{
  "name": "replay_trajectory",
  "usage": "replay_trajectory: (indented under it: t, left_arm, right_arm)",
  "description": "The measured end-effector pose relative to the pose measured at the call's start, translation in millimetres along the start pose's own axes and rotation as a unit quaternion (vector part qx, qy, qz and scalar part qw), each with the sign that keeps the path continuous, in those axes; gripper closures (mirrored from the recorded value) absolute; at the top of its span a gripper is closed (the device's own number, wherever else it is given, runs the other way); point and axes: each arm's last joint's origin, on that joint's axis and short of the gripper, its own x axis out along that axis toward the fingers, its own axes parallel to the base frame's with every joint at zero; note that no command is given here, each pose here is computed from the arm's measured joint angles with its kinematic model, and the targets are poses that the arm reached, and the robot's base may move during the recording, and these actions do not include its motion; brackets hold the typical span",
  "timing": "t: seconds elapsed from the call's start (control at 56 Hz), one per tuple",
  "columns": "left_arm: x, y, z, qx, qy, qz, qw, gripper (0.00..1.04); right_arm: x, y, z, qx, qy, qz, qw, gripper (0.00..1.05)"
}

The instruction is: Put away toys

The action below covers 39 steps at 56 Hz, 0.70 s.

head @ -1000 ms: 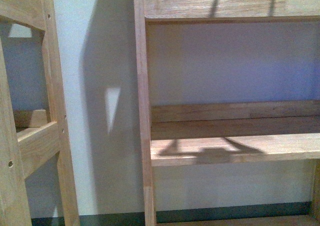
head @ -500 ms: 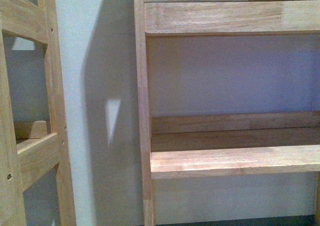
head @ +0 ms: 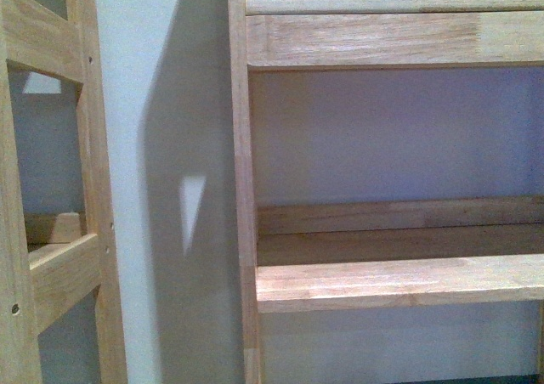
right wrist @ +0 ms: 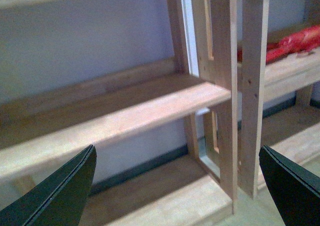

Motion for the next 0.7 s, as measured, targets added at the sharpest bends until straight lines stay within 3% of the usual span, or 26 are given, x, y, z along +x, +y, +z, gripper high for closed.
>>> replay_trajectory:
  t: [0.214, 0.25, 0.321, 0.429, 0.696]
  left_arm:
    - [0.0, 0.0, 0.0, 0.0, 0.0, 0.0, 1.0, 0.06]
    - [0.0, 0.0, 0.0, 0.0, 0.0, 0.0, 1.0, 0.06]
    - [0.0, 0.0, 0.0, 0.0, 0.0, 0.0, 1.0, 0.06]
    - [0.0, 0.0, 0.0, 0.0, 0.0, 0.0, 1.0, 0.06]
    - [0.0, 0.0, 0.0, 0.0, 0.0, 0.0, 1.0, 0.06]
  right_arm:
    - [-0.3, -3.9, -13.1, 0.013, 0.025, -0.005, 1.0, 0.07]
    - [-0.2, -4.3, -13.1, 0.004, 0.032, 0.019, 0.999, 0.09]
    - [2.4, -13.8, -19.2, -0.051, 0.063, 0.125, 0.989, 0.24]
    - [2.2, -17.2, -28.0, -0.069, 0.069, 0.199, 0.975, 0.41]
    - [0.1, -22.1, -51.8, -0.083, 0.071, 0.209, 0.972, 0.93]
